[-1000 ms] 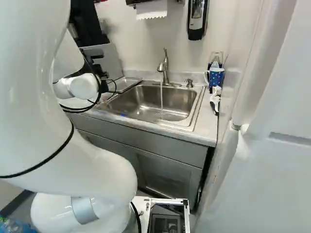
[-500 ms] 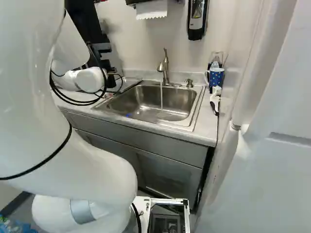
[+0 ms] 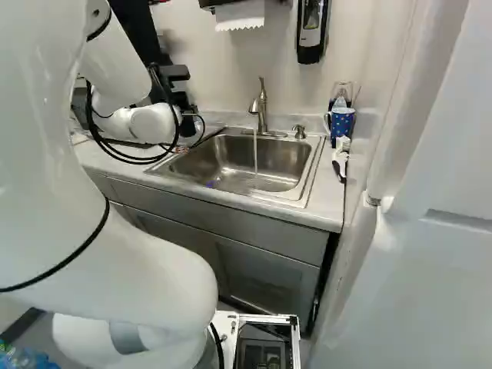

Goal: Rinse the cup and place it in the tray

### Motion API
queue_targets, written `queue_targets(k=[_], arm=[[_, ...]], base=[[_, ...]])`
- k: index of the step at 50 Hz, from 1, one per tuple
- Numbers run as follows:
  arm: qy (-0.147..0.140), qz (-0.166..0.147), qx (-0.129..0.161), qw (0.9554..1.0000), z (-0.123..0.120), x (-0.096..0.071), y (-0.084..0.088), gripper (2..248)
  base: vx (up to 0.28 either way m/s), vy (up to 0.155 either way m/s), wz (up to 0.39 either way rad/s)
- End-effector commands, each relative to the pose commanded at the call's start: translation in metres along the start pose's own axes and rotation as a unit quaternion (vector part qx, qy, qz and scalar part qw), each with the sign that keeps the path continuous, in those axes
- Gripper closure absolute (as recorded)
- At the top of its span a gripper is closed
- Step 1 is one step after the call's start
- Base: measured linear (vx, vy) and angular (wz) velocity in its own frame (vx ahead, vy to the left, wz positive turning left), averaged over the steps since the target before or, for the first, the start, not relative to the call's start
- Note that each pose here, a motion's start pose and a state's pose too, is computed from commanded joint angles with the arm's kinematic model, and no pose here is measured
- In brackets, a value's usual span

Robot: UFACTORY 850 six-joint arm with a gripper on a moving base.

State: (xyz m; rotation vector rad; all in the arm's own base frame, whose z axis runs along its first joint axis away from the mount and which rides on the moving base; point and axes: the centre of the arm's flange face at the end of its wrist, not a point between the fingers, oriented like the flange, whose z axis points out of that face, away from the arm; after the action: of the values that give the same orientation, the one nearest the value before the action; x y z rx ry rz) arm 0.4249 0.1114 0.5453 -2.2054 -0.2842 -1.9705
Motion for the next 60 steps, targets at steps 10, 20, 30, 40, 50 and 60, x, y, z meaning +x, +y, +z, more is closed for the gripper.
queue_targets(k=[10, 20, 30, 40, 50, 60], arm=[[0.000, 0.002, -0.016, 0.9999, -0.003, 0.000, 0.014, 126], [0.000, 0.004, -0.032, 0.9995, -0.005, -0.001, 0.028, 126], [0.000, 0.005, -0.048, 0.9988, -0.007, -0.001, 0.042, 126], [0.000, 0.007, -0.065, 0.9979, -0.009, -0.002, 0.056, 126], [-0.008, 0.010, -0.081, 0.9966, -0.010, -0.010, 0.071, 126], [-0.019, 0.012, -0.095, 0.9953, -0.011, -0.020, 0.082, 126]], base=[[0.000, 0.000, 0.000], [0.000, 0.000, 0.000], [0.000, 0.000, 0.000], [0.000, 0.000, 0.000], [0.000, 0.000, 0.000], [0.000, 0.000, 0.000]])
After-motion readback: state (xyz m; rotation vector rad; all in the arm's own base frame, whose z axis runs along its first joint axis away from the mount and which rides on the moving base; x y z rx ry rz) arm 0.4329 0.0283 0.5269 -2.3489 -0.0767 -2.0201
